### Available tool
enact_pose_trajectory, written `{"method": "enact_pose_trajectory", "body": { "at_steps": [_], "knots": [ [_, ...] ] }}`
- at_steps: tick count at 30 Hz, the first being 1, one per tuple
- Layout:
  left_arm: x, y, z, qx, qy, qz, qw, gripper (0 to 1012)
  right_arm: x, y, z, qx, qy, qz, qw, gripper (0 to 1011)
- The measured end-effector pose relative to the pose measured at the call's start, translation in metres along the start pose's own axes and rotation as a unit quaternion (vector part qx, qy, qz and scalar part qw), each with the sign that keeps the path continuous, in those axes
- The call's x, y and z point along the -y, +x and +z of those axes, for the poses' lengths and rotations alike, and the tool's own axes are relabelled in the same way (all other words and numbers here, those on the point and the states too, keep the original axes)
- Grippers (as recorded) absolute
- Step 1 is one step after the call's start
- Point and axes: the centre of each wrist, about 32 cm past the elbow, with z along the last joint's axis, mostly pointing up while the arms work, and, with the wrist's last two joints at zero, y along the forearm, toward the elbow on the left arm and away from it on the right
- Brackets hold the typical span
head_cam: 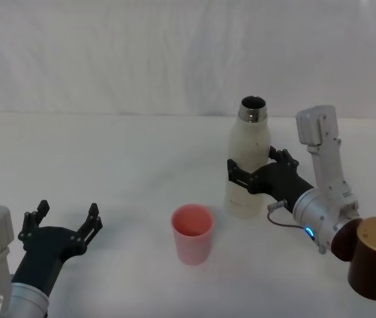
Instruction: Grasp the thermos with one hand and pour water into the cup lid.
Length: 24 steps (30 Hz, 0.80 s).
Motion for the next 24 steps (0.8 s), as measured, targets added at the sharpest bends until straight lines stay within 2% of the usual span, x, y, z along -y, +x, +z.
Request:
{"method": "enact_pose_trajectory", "body": {
  "at_steps": [24],
  "knots": [
    [0.0,0.0,0.0,0.0,0.0,0.0,1.0,1001,0.0036,0.0003,-0.0002,-0.001,0.001,-0.003,1.0,1001]
  ]
}}
